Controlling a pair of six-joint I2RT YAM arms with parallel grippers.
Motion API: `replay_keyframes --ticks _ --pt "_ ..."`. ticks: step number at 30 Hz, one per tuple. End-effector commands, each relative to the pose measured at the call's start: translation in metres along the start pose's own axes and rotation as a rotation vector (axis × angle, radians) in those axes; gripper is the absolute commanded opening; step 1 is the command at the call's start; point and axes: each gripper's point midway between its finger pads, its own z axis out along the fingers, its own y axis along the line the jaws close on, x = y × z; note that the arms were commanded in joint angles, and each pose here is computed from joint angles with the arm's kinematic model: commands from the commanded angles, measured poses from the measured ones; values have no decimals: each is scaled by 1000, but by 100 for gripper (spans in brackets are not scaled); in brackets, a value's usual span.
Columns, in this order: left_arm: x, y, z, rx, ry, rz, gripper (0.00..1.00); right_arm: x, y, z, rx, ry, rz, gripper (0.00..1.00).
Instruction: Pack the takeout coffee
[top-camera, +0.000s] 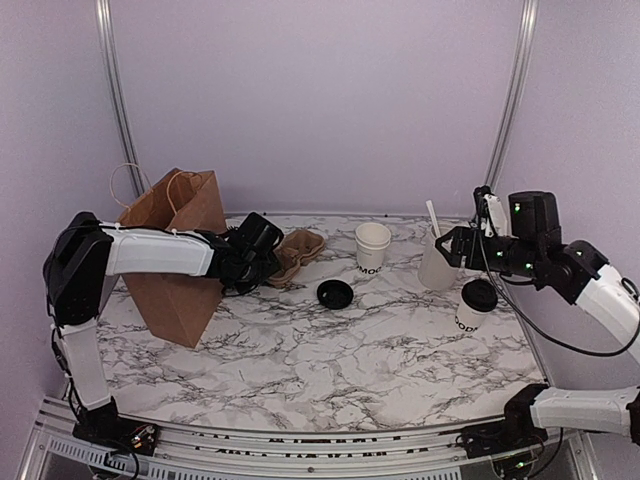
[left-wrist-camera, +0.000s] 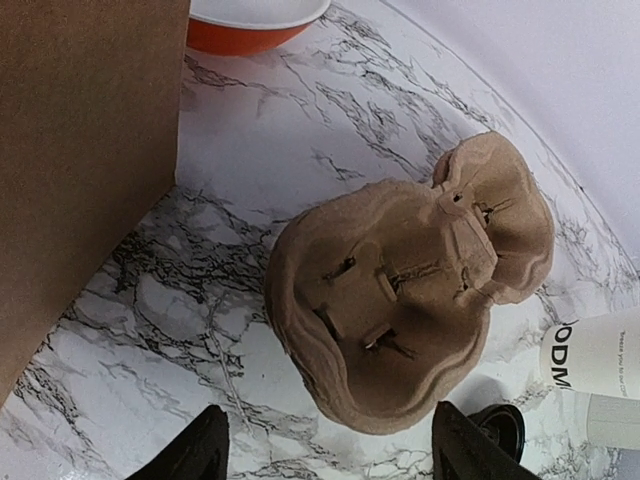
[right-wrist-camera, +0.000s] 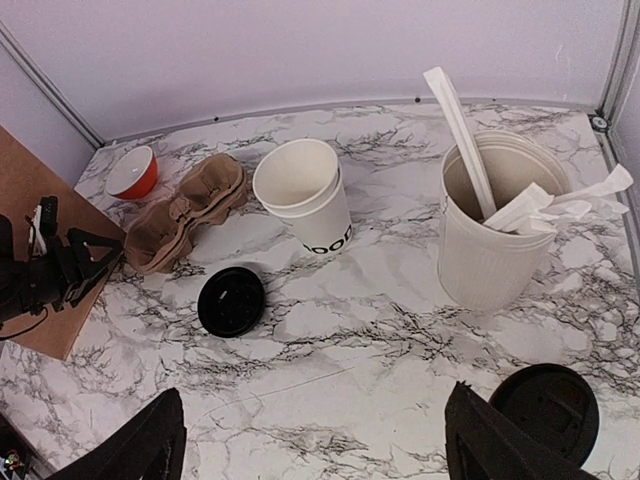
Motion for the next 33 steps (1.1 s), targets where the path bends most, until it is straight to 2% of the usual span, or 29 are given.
replay_keyframes --ticks 1,14,33 --pt "-14 -13 9 25 -42 -95 66 -6 9 -6 -37 -32 7 86" --pt "-7 -13 29 8 -18 -150 52 -10 9 -11 -40 -47 12 85" --pt "-8 -17 39 19 6 -171 26 -6 8 -9 -35 -36 16 84"
